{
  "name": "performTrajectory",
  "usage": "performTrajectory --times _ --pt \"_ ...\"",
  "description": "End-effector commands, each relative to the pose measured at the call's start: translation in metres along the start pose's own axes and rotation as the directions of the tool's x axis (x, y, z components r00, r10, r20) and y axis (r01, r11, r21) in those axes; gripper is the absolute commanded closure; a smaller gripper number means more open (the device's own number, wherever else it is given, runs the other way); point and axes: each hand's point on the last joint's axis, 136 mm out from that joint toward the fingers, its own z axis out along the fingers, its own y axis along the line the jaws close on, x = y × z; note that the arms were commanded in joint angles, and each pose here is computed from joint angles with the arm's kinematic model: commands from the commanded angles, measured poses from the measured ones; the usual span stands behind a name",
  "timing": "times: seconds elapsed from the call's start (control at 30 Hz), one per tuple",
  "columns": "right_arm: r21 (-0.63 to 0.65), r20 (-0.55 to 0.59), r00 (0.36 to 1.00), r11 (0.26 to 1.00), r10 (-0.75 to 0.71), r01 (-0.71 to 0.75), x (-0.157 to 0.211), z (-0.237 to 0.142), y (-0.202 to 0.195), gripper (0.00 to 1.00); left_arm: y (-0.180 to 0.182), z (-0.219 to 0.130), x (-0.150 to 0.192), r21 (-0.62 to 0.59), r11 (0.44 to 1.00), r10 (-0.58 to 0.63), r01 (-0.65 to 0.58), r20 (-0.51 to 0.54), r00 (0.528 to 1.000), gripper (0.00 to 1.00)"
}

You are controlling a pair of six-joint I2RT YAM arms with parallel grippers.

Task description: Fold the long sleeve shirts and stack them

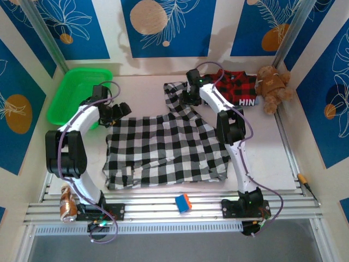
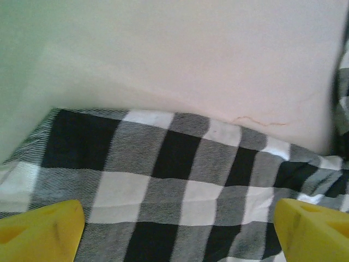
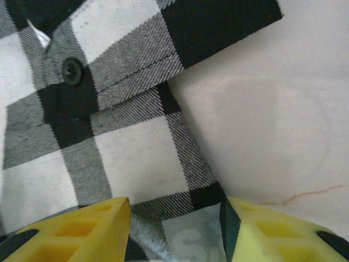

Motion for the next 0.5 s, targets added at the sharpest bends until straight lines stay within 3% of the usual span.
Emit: performTrajectory --times 0.0,0.3,0.47 --pt "0.029 0.004 1.000 0.999 -0.013 0.013 -0.002 0.008 -0.002 0.53 0.009 -0.004 -0.015 -0.067 0.996 0.062 -0.061 0.010 0.998 0.11" --pt "0.040 0.044 0.999 0.999 0.000 -0.001 -0.014 0.017 -0.006 0.64 0.030 0.008 -0.028 -0.190 0.973 0.124 -0.127 -0.031 0.992 0.14" --pt "0.007 0.033 0.999 1.000 -0.016 0.016 -0.013 0.024 0.002 0.65 0.036 0.013 -0.025 -0.205 0.972 0.109 -0.116 -0.045 0.993 0.14"
